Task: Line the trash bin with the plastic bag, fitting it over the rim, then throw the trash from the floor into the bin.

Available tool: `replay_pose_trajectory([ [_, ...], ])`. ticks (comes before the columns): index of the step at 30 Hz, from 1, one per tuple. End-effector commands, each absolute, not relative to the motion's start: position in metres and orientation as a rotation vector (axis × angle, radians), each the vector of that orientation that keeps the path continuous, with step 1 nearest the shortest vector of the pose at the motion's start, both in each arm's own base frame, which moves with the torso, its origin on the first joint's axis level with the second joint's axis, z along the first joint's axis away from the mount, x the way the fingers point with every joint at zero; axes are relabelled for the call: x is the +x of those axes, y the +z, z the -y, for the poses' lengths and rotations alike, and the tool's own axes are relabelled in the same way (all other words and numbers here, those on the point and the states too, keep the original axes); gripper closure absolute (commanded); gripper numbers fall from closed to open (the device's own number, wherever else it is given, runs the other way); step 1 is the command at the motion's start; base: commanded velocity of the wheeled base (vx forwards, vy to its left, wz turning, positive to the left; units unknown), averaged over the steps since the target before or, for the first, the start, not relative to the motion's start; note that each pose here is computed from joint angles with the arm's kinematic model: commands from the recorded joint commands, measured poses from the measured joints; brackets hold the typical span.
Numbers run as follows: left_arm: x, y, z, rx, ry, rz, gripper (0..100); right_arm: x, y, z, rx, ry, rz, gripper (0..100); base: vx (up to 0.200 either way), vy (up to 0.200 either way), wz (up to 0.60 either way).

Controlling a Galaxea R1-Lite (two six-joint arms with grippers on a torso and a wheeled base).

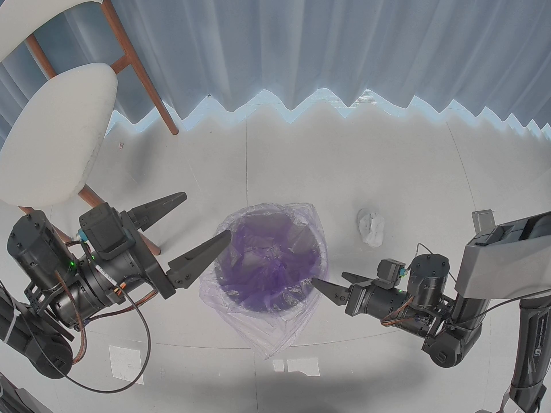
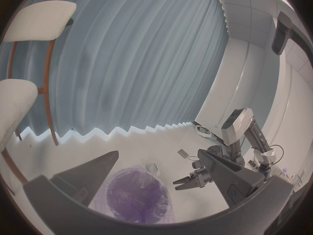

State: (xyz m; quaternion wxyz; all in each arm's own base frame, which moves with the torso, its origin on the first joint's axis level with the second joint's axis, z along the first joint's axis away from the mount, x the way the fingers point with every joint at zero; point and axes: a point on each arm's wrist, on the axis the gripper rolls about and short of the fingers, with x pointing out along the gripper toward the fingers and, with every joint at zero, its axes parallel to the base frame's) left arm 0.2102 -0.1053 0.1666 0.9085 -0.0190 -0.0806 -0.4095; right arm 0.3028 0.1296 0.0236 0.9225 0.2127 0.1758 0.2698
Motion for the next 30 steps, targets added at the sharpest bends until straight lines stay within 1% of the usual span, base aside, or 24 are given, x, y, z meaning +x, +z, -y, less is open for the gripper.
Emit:
replay_pose_trajectory([
  [1, 0.231, 0.155, 0.115, -0.048, -0.803, 0.126, 0, 0.3, -0.006, -0.132, 0.392, 0.549, -0.445, 0, 0.0, 0.0, 0.0],
  [3, 0.243, 0.15, 0.122, -0.083, -0.819, 0.103, 0, 0.299, -0.008, -0.133, 0.389, 0.553, -0.452, 0, 0.0, 0.0, 0.0],
  [8, 0.248, 0.148, 0.121, -0.12, -0.813, 0.079, 0, 0.295, -0.015, -0.14, 0.376, 0.568, -0.478, 0, -0.2, 0.0, 0.0],
  [13, 0.246, 0.15, 0.122, -0.129, -0.815, 0.081, 0, 0.293, -0.038, -0.143, 0.298, 0.577, -0.52, 0, -0.2, 0.0, 0.0],
  [18, 0.245, 0.147, 0.124, -0.119, -0.813, 0.079, 0, 0.295, -0.038, -0.145, 0.29, 0.585, -0.507, 0, -0.2, 0.0, 0.0],
  [23, 0.248, 0.157, 0.126, -0.128, -0.778, 0.12, 0, 0.299, -0.036, -0.148, 0.295, 0.589, -0.487, 0, 0.0, 0.0, 0.0],
  [24, 0.25, 0.162, 0.128, -0.134, -0.779, 0.146, 0, 0.302, -0.035, -0.15, 0.298, 0.592, -0.472, 0, 0.0, 0.0, 0.0],
  [30, 0.248, 0.177, 0.139, -0.177, -0.827, 0.19, 0, 0.308, -0.029, -0.164, 0.298, 0.624, -0.425, 0, 0.0, 0.0, 0.0],
])
